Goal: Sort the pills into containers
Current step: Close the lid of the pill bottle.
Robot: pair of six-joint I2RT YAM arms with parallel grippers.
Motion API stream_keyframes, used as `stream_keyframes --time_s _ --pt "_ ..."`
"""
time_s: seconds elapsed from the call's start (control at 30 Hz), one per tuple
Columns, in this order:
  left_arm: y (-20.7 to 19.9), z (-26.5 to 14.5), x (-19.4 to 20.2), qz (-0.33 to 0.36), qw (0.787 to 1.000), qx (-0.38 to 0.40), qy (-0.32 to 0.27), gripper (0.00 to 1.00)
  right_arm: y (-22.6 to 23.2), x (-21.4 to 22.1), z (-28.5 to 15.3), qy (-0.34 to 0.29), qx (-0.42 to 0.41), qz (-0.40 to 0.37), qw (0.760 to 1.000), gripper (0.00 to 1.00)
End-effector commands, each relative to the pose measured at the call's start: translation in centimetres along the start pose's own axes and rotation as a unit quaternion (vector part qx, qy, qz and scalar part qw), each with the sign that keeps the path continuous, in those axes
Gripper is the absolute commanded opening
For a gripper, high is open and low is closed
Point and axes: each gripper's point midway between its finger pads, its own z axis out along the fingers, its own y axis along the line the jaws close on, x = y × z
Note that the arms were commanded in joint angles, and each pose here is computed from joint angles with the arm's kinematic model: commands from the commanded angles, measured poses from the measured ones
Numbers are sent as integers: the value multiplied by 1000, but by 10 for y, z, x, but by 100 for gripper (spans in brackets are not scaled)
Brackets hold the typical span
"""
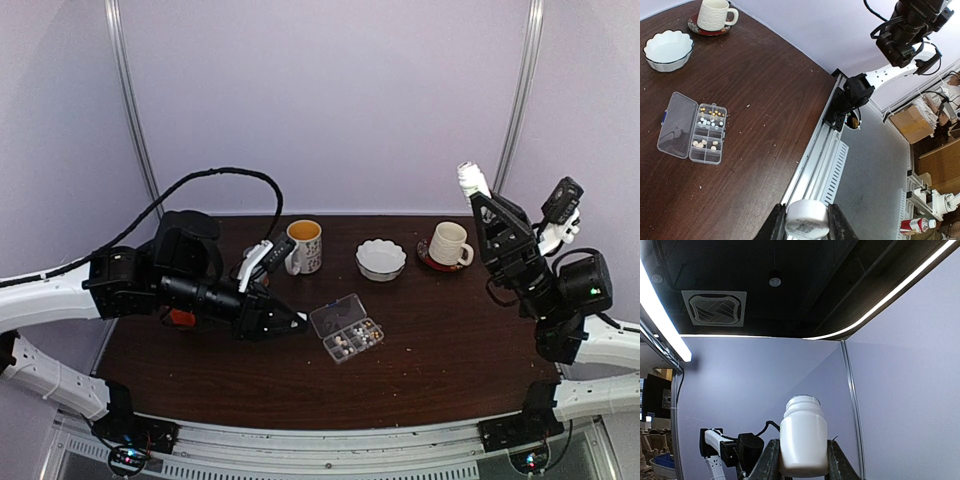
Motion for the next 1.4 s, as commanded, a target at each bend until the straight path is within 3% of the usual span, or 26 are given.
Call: stream_keyframes --time_s 0.0,0.03,0.07,0.13,0.17,0.27,0.3,0.37,0.4,0.5,0.63,0.83,1.03,1.37 --pt "-6 -2 -13 -1 1000 10 -14 0 16 -22 0 -39 -39 4 998 0" --pt "-6 -1 -12 -2 1000 11 -13 0 27 -23 -1 -46 -70 3 996 0" --pt "-7 -1 -12 -2 1000 12 -13 0 19 -25 0 -49 -47 14 998 0" --pt "-6 -2 -12 -2 1000 11 -14 0 -24 -23 -2 -37 81 50 995 0" --pt "-6 -2 -12 -3 1000 10 -14 0 -27 -22 -2 -31 92 37 995 0" --pt "-6 -2 -11 -4 1000 11 -13 0 23 -22 -1 -36 -54 -5 998 0" --pt "-6 -2 -12 -4 1000 10 -14 0 24 -22 2 -33 -56 2 998 0" --pt "-5 -2 -13 -3 1000 9 -15 0 -8 -18 6 -9 41 34 999 0" --pt "-6 -2 -14 -3 1000 10 -17 0 -7 -13 7 10 39 26 999 0" --pt "-9 -2 -17 -3 1000 15 -18 0 41 -1 5 28 -104 -14 994 0" --pt "-15 -5 -27 -1 999 22 -31 0 44 35 9 118 -116 -4 986 0" --pt "-38 -20 -68 -5 996 50 -67 0 48 40 -5 110 -121 2 987 0" --pt "-74 -42 -116 -3 986 120 -114 0 57 59 -4 155 -119 -12 981 0" --pt "-113 -51 -131 -46 964 237 -112 0 76 84 15 204 -123 -55 970 0"
